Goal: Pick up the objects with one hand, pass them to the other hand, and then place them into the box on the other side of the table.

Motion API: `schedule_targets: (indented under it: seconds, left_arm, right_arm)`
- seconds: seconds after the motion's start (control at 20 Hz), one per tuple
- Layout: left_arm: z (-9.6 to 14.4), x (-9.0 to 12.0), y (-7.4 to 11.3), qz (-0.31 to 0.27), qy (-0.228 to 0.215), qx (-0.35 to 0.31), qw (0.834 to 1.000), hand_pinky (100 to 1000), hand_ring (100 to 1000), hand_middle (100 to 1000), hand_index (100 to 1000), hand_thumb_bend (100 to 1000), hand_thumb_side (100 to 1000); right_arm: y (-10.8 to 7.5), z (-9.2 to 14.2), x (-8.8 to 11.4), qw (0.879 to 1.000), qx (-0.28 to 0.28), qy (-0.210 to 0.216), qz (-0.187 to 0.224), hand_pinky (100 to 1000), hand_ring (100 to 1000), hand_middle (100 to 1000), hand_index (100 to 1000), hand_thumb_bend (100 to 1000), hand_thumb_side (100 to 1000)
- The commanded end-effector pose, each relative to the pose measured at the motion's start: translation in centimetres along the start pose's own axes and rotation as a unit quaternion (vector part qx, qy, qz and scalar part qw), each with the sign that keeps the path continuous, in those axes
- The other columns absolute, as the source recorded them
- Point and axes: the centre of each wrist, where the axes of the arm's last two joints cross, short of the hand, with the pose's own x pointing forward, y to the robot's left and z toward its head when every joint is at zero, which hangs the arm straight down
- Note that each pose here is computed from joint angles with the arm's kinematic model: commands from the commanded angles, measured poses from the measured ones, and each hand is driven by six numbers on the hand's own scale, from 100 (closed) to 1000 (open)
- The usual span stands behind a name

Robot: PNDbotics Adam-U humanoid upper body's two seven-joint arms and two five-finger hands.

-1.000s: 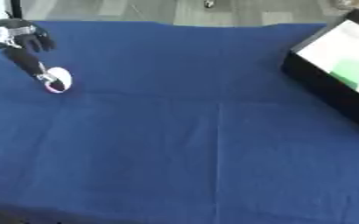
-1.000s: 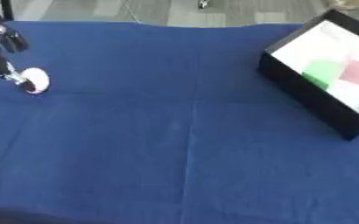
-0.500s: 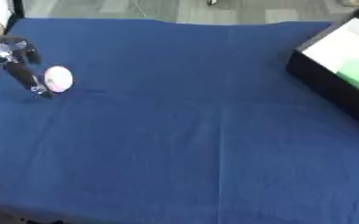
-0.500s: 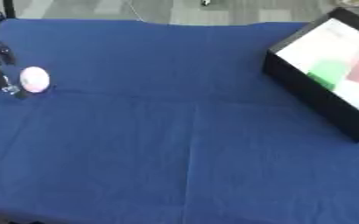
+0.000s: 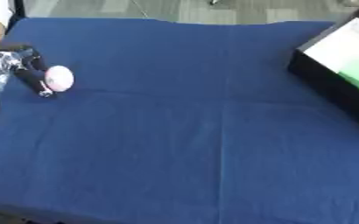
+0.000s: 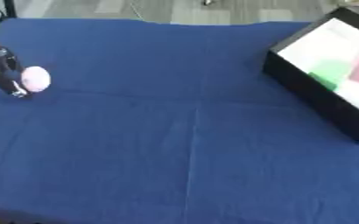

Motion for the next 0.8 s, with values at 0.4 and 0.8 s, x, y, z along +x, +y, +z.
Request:
schedule_targets:
  seconds: [0.4,0.8]
  left_arm:
    - [0.3,0.0,1.8,0.010,0.013,0.044,0.999,744,756,695,708,612,168]
    - [-0.3,0.8,0.1,0.025,0.007,0.020,0.999,739,750,683,688,415,145]
  right_arm:
    - [-0.6,-0.3,1.0,1.000,0.003,-0.012,0.019,895,1000,836,865,160,258]
    - [-0.5,0.1,0.6,1.000,0.004,-0.004,0.022,896,1000,835,864,157,266]
